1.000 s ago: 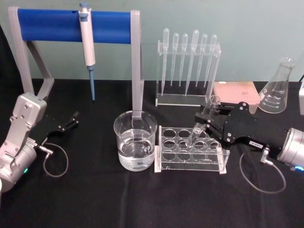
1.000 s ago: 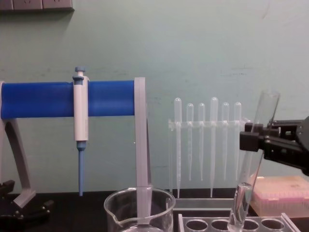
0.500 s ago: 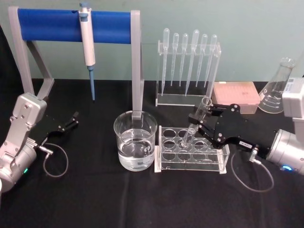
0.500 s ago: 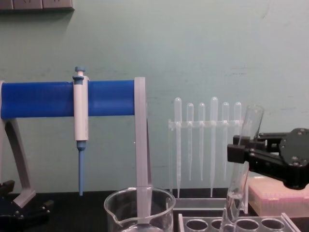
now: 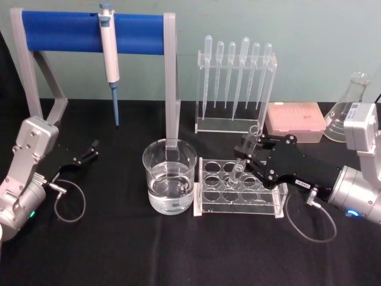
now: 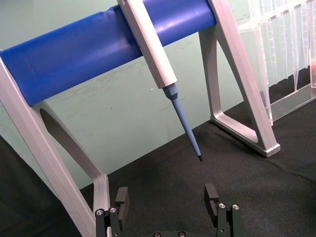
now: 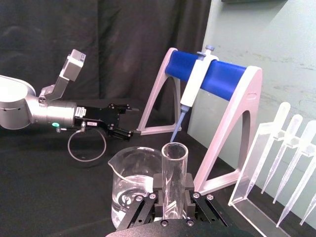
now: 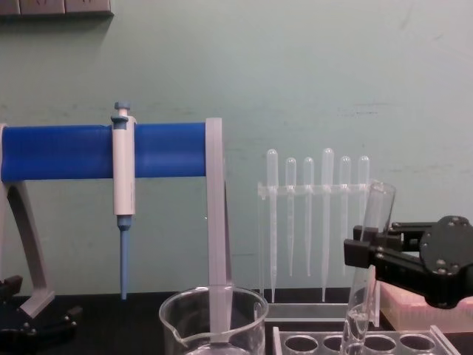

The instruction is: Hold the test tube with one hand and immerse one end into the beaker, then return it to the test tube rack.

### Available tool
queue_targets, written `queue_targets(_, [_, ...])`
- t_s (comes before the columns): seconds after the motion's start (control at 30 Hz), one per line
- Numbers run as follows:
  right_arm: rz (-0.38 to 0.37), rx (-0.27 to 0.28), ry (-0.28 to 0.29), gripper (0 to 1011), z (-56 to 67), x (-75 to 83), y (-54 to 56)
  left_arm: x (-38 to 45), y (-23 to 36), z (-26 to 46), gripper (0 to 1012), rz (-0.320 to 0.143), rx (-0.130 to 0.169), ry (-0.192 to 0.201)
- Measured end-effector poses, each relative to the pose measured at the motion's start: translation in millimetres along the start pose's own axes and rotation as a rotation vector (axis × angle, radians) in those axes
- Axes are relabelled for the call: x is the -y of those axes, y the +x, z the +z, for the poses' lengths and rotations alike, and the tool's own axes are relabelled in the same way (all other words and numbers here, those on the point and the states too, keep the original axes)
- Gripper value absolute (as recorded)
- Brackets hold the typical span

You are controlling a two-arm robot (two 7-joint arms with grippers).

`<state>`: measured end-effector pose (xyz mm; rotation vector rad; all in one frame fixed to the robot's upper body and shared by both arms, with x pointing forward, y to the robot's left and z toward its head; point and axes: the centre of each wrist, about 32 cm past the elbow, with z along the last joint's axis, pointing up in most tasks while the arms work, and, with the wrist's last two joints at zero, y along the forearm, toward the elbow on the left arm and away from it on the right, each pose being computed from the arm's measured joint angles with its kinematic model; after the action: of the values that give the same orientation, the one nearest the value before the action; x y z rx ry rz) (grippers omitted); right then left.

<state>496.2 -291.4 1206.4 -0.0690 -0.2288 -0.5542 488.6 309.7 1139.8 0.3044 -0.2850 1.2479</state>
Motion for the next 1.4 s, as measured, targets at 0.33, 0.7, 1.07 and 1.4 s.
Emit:
queue_targets(0.33, [-0.001,-0.005,-0.015,236,-7.3,-1.5,-1.2,0.0,0.0,0.0,1000,0.0,0.0,0.0])
queue_targets(0.7, [0.002,-0.018,-0.028,236,-15.5,-3.6,-3.6,0.0,0.0,0.0,1000,0.0,0.0,0.0])
queue_targets(1.07, [0.002,-0.035,-0.044,236,-19.7,-4.2,-4.8,0.0,0.0,0.0,1000,0.0,0.0,0.0])
queue_targets(1.4, [0.003,-0.033,-0.042,380,-18.9,-4.1,-4.8,0.0,0.0,0.0,1000,0.0,0.0,0.0])
